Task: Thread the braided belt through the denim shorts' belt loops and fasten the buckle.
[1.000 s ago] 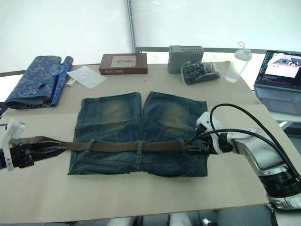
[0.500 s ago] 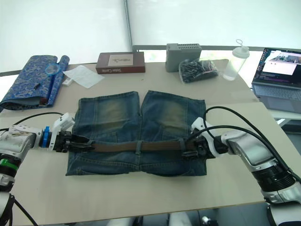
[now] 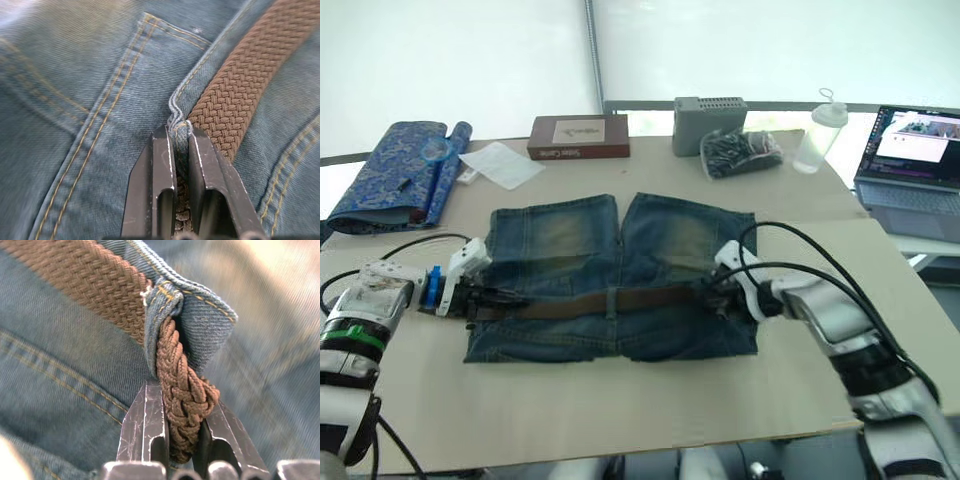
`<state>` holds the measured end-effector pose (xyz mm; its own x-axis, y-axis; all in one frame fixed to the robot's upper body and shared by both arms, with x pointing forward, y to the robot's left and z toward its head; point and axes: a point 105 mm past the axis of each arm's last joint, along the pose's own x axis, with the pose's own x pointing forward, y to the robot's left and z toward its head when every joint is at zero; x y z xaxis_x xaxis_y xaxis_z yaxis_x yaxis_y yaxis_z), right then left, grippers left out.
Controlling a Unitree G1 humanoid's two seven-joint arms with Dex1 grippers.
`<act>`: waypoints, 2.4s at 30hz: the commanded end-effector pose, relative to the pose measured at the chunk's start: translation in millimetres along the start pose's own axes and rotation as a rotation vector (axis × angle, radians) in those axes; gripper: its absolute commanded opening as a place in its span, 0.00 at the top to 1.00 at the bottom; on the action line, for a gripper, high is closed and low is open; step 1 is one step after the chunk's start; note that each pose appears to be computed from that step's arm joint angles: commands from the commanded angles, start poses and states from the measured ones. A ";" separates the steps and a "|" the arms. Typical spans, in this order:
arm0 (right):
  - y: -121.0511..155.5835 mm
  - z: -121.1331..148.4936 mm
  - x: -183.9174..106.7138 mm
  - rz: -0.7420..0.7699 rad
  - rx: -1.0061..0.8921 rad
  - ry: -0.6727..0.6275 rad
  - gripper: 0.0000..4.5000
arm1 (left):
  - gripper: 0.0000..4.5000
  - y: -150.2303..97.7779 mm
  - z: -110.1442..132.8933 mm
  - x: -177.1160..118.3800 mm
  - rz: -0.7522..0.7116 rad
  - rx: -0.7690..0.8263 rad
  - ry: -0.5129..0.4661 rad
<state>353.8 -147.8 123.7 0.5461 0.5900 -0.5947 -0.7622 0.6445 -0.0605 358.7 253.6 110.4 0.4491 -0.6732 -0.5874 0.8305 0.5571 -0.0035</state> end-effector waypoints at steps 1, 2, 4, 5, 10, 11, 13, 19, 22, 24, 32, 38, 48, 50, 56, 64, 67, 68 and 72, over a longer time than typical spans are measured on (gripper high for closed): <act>-24.9 29.3 2.4 -0.125 -0.072 -0.079 0.96 | 1.00 25.5 5.6 -7.4 0.172 0.046 -0.009; -37.3 40.6 7.8 -0.184 -0.071 -0.109 0.96 | 1.00 38.8 16.4 -11.4 0.274 0.082 -0.031; -58.8 62.6 14.9 -0.298 -0.087 -0.169 0.96 | 1.00 59.5 37.7 -21.9 0.445 0.132 -0.082; -67.5 76.7 16.4 -0.343 -0.094 -0.211 0.96 | 1.00 70.0 51.2 -30.6 0.547 0.169 -0.112; -87.7 126.8 5.7 -0.464 -0.163 -0.400 0.96 | 1.00 84.6 97.3 -59.6 0.740 0.273 -0.268; -90.3 135.7 0.9 -0.485 -0.173 -0.444 0.96 | 1.00 83.2 106.6 -64.4 0.742 0.289 -0.317; -88.6 145.5 -6.5 -0.474 -0.221 -0.515 0.96 | 1.00 72.6 118.4 -69.2 0.669 0.342 -0.401; -43.3 119.1 -20.0 -0.232 -0.442 -0.635 0.96 | 1.00 20.2 96.6 -66.0 0.361 0.455 -0.496; -13.0 85.2 -38.0 -0.145 -0.491 -0.629 0.96 | 1.00 -23.1 72.2 -69.2 0.274 0.443 -0.500; -5.0 73.7 -45.1 -0.132 -0.454 -0.617 0.96 | 1.00 -41.3 63.6 -70.5 0.259 0.409 -0.498; 35.2 19.3 -62.4 0.024 -0.395 -0.472 0.96 | 1.00 -121.0 23.8 -59.0 0.143 0.312 -0.434; 56.9 -24.3 -77.3 0.144 -0.326 -0.324 0.96 | 1.00 -148.6 -20.1 -59.7 0.075 0.226 -0.301; 96.3 -58.0 -126.7 0.369 -0.131 -0.176 0.35 | 0.17 -133.0 -41.6 -104.3 0.078 -0.204 -0.354; 93.3 -38.8 -136.2 0.372 -0.074 -0.259 0.35 | 0.17 -132.4 -28.0 -114.0 0.004 -0.359 -0.424; 89.7 8.3 -124.5 0.330 -0.123 -0.385 0.69 | 0.58 -111.8 6.7 -110.5 0.001 -0.445 -0.552; 91.8 34.7 8.6 0.120 -0.176 -0.408 1.00 | 1.00 -98.6 24.8 -48.3 0.156 -0.324 -0.604; 146.5 10.7 29.2 0.426 -0.313 -0.345 1.00 | 1.00 -99.8 25.2 -39.6 0.179 -0.334 -0.627; 160.8 3.3 29.5 0.516 -0.356 -0.329 1.00 | 1.00 -99.8 24.4 -38.8 0.188 -0.332 -0.625; 173.4 -13.9 36.9 0.612 -0.440 -0.284 1.00 | 1.00 -90.2 6.4 -52.5 0.280 -0.340 -0.578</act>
<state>243.1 -20.9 86.1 0.0586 0.9248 -0.3760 -0.9933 0.0162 -0.1148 264.0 223.6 136.9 0.7835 -0.6149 -0.0900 0.5710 0.7695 -0.2862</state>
